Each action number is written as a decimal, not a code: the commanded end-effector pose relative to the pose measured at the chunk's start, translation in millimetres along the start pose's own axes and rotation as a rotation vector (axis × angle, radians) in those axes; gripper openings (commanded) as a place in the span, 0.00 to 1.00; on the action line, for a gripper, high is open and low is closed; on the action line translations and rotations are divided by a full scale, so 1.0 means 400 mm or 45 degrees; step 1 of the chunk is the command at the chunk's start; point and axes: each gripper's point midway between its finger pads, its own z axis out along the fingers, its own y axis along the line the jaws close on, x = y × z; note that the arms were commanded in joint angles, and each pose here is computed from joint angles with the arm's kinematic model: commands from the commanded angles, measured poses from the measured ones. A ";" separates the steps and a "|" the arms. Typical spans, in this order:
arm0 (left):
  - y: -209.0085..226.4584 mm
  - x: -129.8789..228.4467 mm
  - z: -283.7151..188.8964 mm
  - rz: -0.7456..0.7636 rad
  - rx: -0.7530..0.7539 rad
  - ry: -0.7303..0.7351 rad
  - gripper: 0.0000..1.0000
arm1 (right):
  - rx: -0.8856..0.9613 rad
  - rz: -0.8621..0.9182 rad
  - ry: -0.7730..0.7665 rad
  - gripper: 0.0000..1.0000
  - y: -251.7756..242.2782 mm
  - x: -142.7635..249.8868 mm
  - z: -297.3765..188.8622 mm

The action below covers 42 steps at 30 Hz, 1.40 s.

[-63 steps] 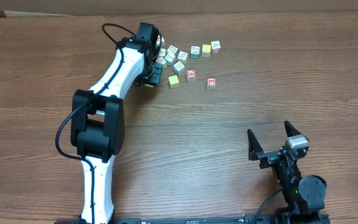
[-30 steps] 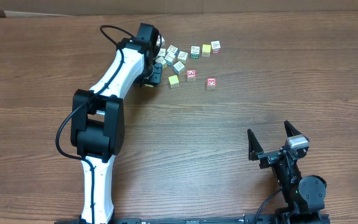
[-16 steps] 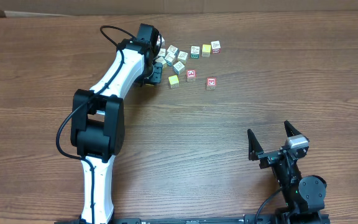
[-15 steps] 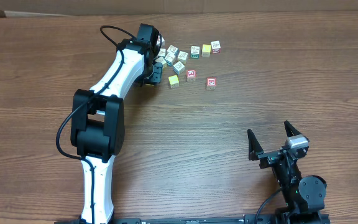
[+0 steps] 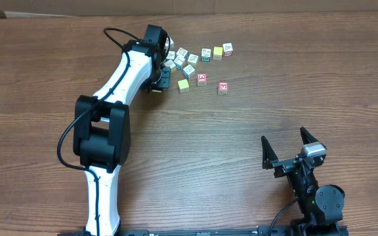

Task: Form a horizontal line
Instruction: 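Close the left gripper on the green-lettered white block, then carry the held block right toward the red block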

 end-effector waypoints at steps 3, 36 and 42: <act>0.044 -0.042 -0.177 -0.136 -0.087 -0.167 0.08 | 0.000 -0.006 -0.001 1.00 -0.001 0.006 0.000; -0.177 0.144 -0.229 -0.215 -0.127 -0.043 0.04 | 0.000 -0.006 -0.001 1.00 -0.001 0.006 0.000; -0.190 0.157 -0.161 -0.212 -0.115 -0.065 0.04 | 0.000 -0.006 -0.001 1.00 -0.001 0.006 0.000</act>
